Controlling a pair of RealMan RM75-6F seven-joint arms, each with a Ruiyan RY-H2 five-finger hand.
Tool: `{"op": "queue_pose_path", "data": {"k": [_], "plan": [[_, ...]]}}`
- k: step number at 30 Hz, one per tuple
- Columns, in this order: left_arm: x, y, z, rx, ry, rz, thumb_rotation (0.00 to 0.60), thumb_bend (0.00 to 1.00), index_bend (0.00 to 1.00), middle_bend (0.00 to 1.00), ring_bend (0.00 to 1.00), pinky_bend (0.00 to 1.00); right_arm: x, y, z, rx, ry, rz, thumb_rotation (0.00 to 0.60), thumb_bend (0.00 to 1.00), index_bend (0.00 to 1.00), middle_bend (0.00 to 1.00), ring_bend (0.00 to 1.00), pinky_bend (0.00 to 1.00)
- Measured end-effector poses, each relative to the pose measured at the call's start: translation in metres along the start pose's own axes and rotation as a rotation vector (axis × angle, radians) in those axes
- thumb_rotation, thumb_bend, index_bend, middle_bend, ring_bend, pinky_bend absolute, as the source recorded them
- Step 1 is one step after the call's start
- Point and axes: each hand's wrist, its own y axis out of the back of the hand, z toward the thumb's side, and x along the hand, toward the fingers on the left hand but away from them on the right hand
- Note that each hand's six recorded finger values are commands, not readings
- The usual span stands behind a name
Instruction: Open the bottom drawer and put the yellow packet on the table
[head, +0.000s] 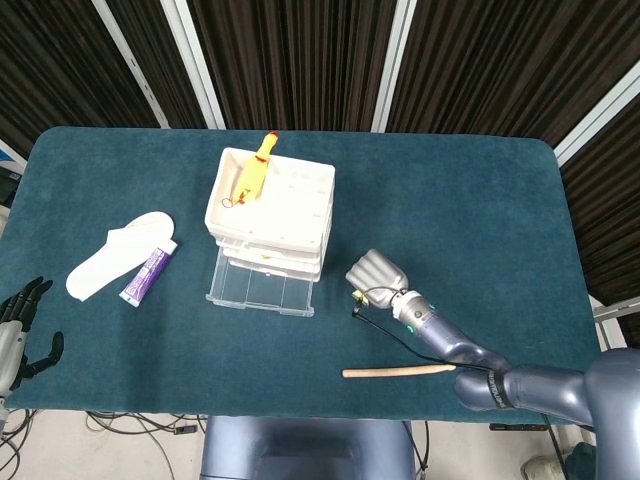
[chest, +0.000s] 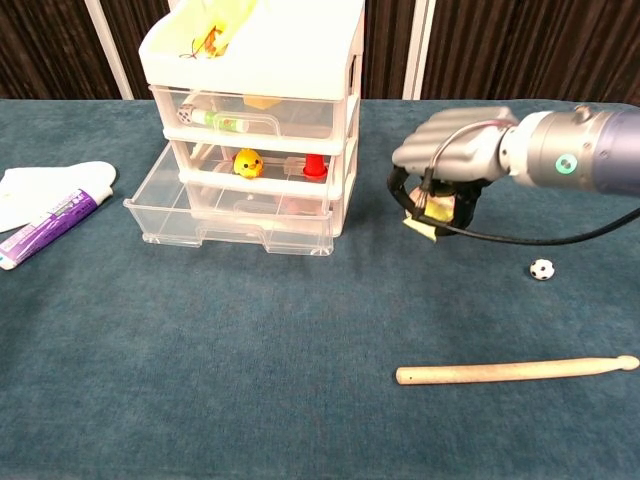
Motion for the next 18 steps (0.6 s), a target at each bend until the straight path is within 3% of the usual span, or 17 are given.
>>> {"op": "queue_pose_path", "data": {"k": [5, 13, 18], "plan": [[0.000, 0.000, 0.000, -0.001, -0.001, 0.000, 0.600, 0.51, 0.03, 0.00, 0.00, 0.00, -0.013, -0.016, 0.007, 0.002, -0.005, 0.035, 0.600, 0.33, 0.55, 1.00, 1.00, 1.00], [0.000, 0.000, 0.000, 0.003, 0.001, -0.005, 0.600, 0.51, 0.03, 0.00, 0.00, 0.00, -0.015, -0.027, 0.009, -0.011, -0.013, 0.073, 0.600, 0.23, 0.28, 1.00, 1.00, 1.00], [0.000, 0.000, 0.000, 0.003, 0.001, -0.002, 0.600, 0.51, 0.03, 0.00, 0.00, 0.00, -0.010, -0.025, 0.006, -0.030, -0.017, 0.098, 0.600, 0.20, 0.21, 1.00, 1.00, 1.00]]}}
